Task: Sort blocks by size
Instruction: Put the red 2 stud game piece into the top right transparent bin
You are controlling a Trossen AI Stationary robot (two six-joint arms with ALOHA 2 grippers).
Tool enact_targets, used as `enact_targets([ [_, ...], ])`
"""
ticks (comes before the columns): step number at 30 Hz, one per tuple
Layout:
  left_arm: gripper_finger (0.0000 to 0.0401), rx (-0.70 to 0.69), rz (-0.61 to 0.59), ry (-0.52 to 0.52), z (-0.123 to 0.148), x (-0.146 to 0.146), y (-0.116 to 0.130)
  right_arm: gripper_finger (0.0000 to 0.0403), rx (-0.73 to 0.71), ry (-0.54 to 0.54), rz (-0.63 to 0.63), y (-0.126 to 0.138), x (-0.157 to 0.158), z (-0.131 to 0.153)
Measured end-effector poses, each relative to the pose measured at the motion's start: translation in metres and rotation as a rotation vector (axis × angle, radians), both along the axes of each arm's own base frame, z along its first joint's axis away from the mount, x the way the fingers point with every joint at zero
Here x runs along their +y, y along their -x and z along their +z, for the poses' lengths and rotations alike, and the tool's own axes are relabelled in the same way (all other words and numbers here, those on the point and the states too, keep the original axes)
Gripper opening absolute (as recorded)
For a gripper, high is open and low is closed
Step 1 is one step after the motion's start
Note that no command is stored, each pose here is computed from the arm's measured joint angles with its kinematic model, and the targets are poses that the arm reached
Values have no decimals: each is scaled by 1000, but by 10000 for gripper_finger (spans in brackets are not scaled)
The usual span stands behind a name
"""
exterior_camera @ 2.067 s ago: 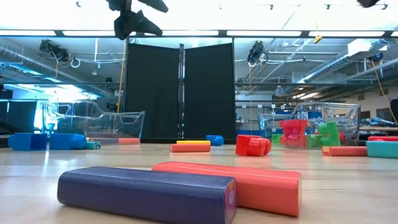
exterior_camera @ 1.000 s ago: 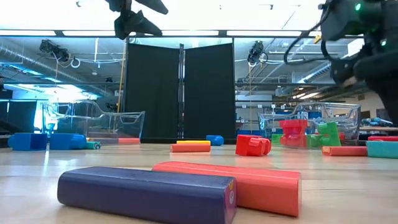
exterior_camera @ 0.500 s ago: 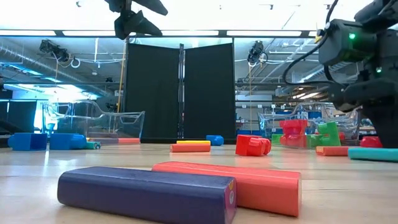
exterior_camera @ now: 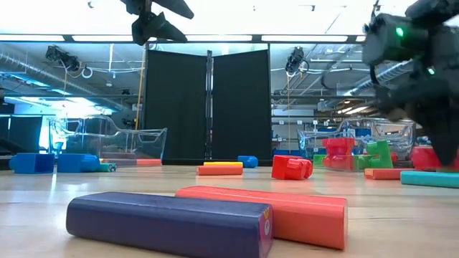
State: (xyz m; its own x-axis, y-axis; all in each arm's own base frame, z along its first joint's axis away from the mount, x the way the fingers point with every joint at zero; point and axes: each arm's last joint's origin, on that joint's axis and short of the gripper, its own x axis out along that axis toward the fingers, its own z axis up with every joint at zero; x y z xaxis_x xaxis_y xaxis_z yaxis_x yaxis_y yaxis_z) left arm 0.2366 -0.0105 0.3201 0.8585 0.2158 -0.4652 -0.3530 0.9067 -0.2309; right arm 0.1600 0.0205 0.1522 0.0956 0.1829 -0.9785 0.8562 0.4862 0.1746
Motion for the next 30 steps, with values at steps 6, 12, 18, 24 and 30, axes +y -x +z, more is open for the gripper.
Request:
enact_targets([
  [6, 284, -1, 7, -4, 0, 0, 0, 177, -36, 45, 58, -18, 7, 51],
  [12, 284, -3, 44, -24, 0, 1, 0, 177, -88, 195, 63, -24, 8, 126],
  [18, 284, 9, 36, -52, 0, 2, 0, 177, -190, 325, -65, -25, -18, 180],
  [24, 284, 5, 66, -48, 0, 8, 0, 177, -158, 417, -114, -34, -78, 189],
  [30, 284, 6, 87, -47, 0, 13, 0, 177, -12, 423, -204, -40, -158, 161],
])
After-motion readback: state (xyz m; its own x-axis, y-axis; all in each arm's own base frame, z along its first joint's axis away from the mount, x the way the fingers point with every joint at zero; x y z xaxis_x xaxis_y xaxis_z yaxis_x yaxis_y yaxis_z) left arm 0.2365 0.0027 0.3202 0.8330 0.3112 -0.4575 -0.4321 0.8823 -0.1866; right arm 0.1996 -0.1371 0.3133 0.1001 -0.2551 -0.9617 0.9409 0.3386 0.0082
